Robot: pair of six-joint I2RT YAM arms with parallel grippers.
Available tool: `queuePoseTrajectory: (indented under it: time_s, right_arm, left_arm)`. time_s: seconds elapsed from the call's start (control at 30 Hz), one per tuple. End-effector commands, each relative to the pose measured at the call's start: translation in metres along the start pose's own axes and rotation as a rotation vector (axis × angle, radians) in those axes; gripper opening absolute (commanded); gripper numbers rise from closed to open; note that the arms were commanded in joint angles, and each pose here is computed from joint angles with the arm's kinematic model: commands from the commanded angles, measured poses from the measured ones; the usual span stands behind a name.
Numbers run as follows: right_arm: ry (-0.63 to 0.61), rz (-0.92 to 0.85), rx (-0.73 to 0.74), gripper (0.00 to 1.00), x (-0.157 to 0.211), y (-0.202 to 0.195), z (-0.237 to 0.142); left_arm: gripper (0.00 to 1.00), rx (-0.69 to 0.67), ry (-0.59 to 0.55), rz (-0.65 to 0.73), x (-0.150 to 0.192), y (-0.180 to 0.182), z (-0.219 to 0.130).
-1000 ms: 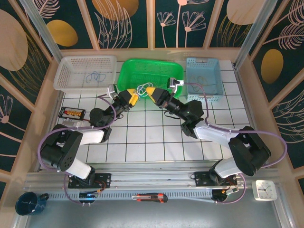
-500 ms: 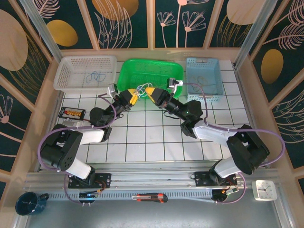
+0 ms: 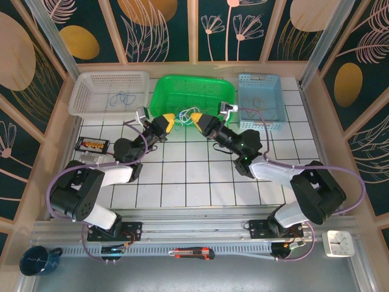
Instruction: Untangle the cables
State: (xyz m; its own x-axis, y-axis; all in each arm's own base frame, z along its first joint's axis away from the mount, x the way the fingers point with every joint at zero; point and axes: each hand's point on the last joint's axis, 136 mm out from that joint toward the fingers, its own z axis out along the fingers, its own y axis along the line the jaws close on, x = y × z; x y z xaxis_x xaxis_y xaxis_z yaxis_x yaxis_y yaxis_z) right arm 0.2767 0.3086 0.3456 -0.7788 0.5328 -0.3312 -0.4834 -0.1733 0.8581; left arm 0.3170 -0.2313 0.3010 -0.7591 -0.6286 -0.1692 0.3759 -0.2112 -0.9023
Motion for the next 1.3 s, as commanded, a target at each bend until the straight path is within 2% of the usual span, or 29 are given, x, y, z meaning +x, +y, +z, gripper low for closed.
queuePoseTrajectory:
  time_s: [0.0,0.17,0.3,0.33,0.37,0.43,0.47,0.57,0.73,0.97,1.27]
  right_arm:
    - [-0.056,-0.059,-0.027,0.00,-0.016,0.017,-0.012]
    - [-0.077,-0.078,0.006,0.00,-0.023,0.014,-0.023]
    - [-0.076,-0.080,0.002,0.00,-0.023,0.016,-0.026]
    - [-0.076,-0.081,-0.001,0.00,-0.024,0.018,-0.026]
    - [-0.076,-0.079,-0.005,0.00,-0.024,0.019,-0.025]
    - [-0.073,-0.076,-0.018,0.00,-0.024,0.022,-0.023]
    - [-0.071,-0.073,-0.027,0.00,-0.024,0.024,-0.022]
    - [-0.065,-0.057,-0.073,0.00,-0.023,0.034,-0.016]
    - [-0.058,-0.026,-0.163,0.00,-0.020,0.049,0.000]
    - [-0.051,0.022,-0.266,0.00,-0.013,0.060,0.024]
    - [-0.071,0.064,-0.307,0.00,-0.009,0.054,0.033]
  left_arm:
    - [0.00,0.187,-0.036,0.134,-0.001,-0.053,-0.010]
    - [0.00,0.197,-0.040,0.159,0.000,-0.061,-0.011]
    - [0.00,0.082,-0.033,0.173,-0.002,-0.039,-0.006]
    - [0.12,0.049,-0.027,0.171,-0.002,-0.030,-0.006]
    - [0.29,0.033,-0.022,0.167,0.000,-0.025,-0.007]
    - [0.47,0.027,-0.007,0.148,0.003,-0.018,-0.009]
    - [0.55,0.031,0.000,0.133,0.004,-0.016,-0.009]
    - [0.63,0.049,0.017,0.082,0.008,-0.013,-0.010]
    - [0.61,0.123,0.020,0.023,0.012,-0.024,-0.010]
    - [0.42,0.186,-0.014,-0.017,0.007,-0.038,-0.010]
    - [0.42,0.273,-0.054,0.011,-0.001,-0.071,-0.009]
